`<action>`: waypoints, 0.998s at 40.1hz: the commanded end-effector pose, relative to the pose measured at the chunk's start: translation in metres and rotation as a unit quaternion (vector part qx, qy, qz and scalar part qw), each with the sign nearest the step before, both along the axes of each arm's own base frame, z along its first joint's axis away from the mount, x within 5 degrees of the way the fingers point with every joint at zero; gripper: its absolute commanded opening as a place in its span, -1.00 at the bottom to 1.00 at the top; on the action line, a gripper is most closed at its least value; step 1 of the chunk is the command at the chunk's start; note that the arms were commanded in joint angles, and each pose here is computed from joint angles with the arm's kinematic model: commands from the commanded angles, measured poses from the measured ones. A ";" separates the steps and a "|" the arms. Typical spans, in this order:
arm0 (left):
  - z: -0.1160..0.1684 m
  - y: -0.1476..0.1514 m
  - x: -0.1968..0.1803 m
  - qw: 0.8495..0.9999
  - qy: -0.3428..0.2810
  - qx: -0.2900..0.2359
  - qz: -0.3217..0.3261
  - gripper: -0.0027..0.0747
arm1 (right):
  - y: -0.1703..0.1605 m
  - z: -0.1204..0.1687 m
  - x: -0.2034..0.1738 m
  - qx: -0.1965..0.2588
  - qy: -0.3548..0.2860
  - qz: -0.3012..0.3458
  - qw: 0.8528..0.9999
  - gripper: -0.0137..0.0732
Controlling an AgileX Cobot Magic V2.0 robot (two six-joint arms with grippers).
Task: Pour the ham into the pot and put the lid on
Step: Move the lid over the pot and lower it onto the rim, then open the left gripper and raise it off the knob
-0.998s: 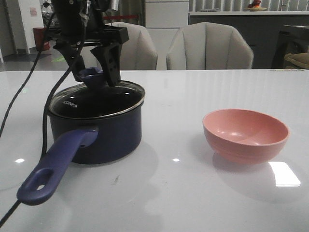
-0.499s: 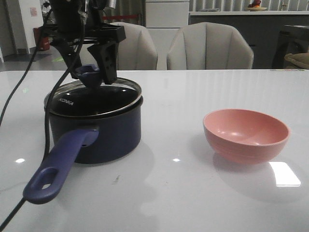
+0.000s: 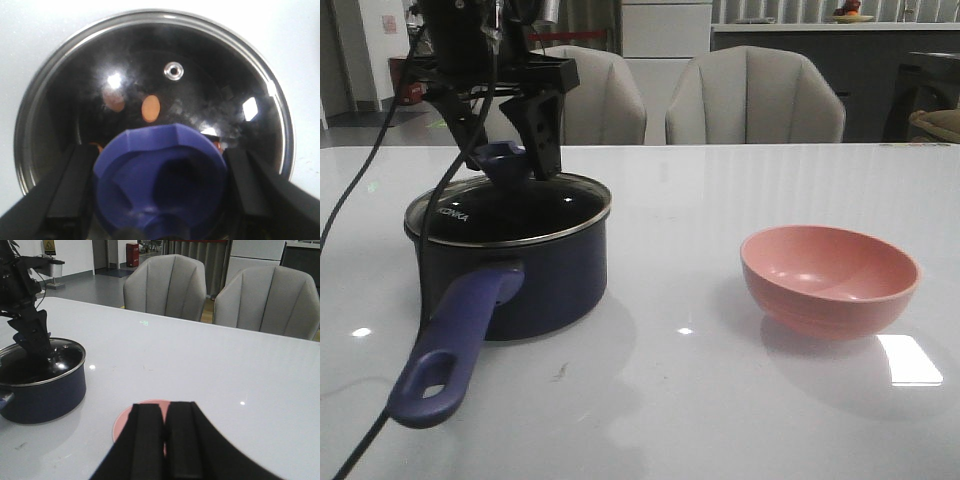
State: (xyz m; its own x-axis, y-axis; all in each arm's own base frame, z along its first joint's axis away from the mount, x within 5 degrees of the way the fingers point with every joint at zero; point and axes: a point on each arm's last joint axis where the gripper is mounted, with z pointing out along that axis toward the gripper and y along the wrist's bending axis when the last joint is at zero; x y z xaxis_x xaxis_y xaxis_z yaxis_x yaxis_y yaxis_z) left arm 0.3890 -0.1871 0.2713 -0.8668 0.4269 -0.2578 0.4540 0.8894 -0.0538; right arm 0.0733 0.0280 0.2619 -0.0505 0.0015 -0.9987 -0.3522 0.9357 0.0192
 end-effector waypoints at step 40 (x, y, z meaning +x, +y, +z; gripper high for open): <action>0.095 0.036 -0.052 0.995 -0.097 -0.035 0.015 0.57 | -0.002 0.017 0.000 0.017 -0.051 -0.009 0.999 -0.32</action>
State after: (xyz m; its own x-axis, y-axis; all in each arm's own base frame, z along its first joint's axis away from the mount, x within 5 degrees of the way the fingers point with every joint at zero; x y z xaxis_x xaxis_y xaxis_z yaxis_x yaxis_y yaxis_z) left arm 0.3555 -0.1669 0.3300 -0.8384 0.4130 -0.3556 0.4534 0.8907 -0.0344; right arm 0.0733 0.0280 0.2619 -0.0505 0.0015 -0.9987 -0.3522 0.9357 0.0192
